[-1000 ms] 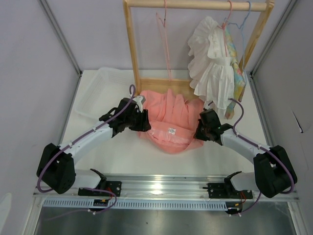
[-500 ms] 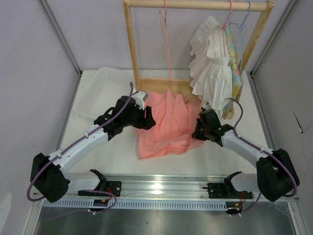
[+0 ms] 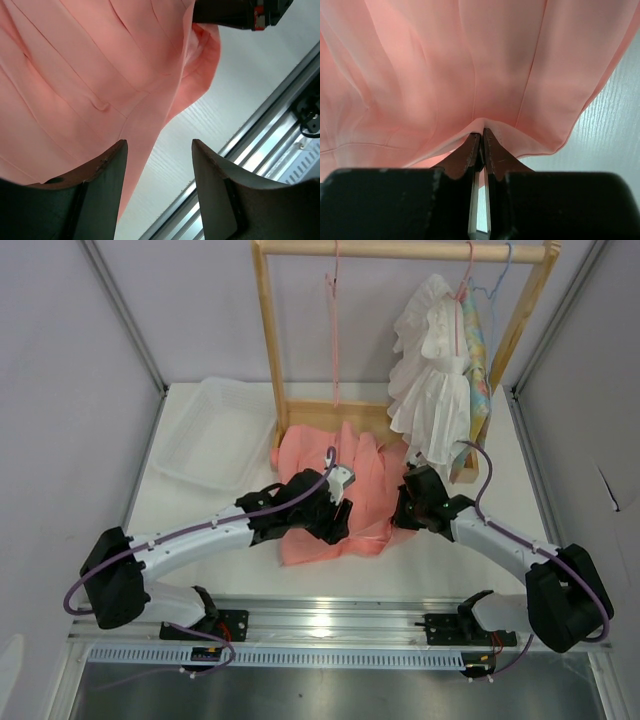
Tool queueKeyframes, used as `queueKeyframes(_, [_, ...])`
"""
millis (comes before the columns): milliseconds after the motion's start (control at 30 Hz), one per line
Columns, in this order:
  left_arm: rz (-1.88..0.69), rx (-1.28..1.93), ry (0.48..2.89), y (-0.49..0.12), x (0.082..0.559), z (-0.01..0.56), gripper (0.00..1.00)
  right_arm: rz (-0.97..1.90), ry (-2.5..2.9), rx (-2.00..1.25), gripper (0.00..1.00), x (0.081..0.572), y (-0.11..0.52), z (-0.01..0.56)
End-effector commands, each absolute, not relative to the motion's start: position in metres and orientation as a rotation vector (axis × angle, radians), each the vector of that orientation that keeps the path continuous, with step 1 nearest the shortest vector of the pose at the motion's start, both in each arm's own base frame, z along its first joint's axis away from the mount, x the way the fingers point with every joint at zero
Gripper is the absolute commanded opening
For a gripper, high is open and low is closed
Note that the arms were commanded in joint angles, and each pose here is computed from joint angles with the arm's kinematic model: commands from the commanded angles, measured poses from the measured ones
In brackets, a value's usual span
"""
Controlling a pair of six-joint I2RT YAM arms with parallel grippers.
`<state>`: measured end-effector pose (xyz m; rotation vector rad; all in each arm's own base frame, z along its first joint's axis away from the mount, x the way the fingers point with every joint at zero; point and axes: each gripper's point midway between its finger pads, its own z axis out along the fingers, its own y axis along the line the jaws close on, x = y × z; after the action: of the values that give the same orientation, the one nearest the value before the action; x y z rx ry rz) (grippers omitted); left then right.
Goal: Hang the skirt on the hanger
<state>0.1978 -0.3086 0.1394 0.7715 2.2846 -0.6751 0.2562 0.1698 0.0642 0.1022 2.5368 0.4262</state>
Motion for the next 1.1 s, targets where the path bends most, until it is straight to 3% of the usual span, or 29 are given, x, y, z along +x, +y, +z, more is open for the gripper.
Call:
queueKeyframes(0, [-0.518,0.79,2.25,-0.298,0.2,0.136,0.6,0.402,2.52,0.117,0.09,0.267,0.168,0.067])
queueKeyframes(400, [-0.242,0.933,2.216,-0.318,0.207,0.097,0.6,0.473,2.532,0.14,0.08,0.286,0.17,0.069])
queueKeyframes(700, [0.042,0.885,2.2,-0.31,0.245,0.094,0.56,0.469,2.538,0.166,0.08,0.288,0.159,0.064])
queueKeyframes(800, [0.012,0.859,2.229,-0.313,0.255,0.093,0.45,0.499,2.533,0.176,0.08,0.285,0.156,0.061])
queueKeyframes(833, [0.025,0.847,2.252,-0.31,0.263,0.086,0.34,0.509,2.537,0.182,0.09,0.283,0.155,0.058])
queueKeyframes(967, [-0.017,0.833,2.317,-0.311,0.277,0.068,0.09,0.545,2.539,0.18,0.1,0.281,0.157,0.058])
queueKeyframes(1067, [-0.072,0.831,2.34,-0.315,0.279,0.064,0.0,0.556,2.528,0.171,0.2,0.279,0.156,0.062])
